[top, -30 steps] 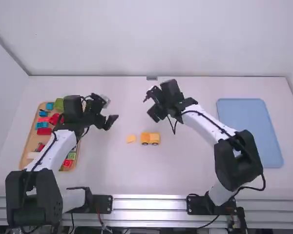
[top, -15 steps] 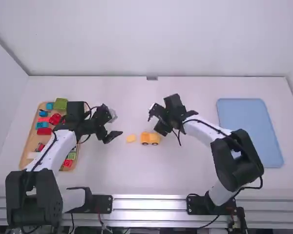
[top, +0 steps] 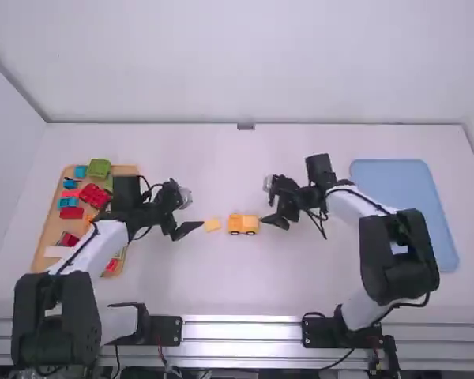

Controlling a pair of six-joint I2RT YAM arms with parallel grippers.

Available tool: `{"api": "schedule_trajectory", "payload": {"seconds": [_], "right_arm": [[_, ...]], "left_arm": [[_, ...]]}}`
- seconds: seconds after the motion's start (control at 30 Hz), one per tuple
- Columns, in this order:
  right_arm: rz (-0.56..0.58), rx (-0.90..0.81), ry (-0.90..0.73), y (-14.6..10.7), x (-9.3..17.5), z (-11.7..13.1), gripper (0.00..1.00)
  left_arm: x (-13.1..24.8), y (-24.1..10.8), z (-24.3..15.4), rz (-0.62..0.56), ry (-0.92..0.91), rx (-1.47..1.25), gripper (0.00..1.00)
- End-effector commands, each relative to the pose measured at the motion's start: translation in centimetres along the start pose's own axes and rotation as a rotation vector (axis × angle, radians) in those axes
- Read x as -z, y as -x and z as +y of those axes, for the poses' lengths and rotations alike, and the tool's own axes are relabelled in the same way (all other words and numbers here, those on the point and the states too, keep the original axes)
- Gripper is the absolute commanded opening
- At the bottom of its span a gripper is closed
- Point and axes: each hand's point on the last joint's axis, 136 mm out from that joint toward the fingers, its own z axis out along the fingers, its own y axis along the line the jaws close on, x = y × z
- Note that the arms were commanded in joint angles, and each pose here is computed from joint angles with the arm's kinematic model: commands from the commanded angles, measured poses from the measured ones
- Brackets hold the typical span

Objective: Assemble lego blocks to make yellow taxi

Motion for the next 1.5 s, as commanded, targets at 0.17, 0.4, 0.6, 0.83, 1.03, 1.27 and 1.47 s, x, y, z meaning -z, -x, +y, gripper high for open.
{"api": "schedule_trajectory", "payload": {"seconds": [0.17,0.4,0.6,0.83,1.03,1.27,1.47], "right_arm": [[-0.245,0.107,0.079,2.5,2.0,2.3,0.98],[-0.258,0.108,0.084,3.0,1.7,2.3,0.98],[-0.259,0.124,0.106,3.5,1.1,2.9,0.98],[-0.225,0.144,0.102,3.6,0.2,2.9,0.98],[-0.207,0.128,0.076,4.1,-0.5,2.2,0.98],[-0.21,0.132,0.066,4.0,-0.3,1.9,0.98],[-0.213,0.129,0.067,4.0,-0.2,1.9,0.98]], "left_arm": [[-0.8,-0.7,-3.3,-0.103,-0.086,-0.051,0.99],[-2.6,-2.8,-2.4,-0.112,-0.073,-0.013,0.99],[-4.9,-4.2,-2.2,-0.187,-0.184,-0.001,0.99],[-7.4,-6.6,-1.6,-0.115,-0.188,-0.004,0.99],[-8.9,-8.5,-1.1,0.011,-0.136,-0.025,0.88],[-8.9,-9.3,-0.5,0.026,-0.112,0.005,0.79],[-9.6,-9.6,-0.8,0.02,-0.12,-0.007,0.76]]}}
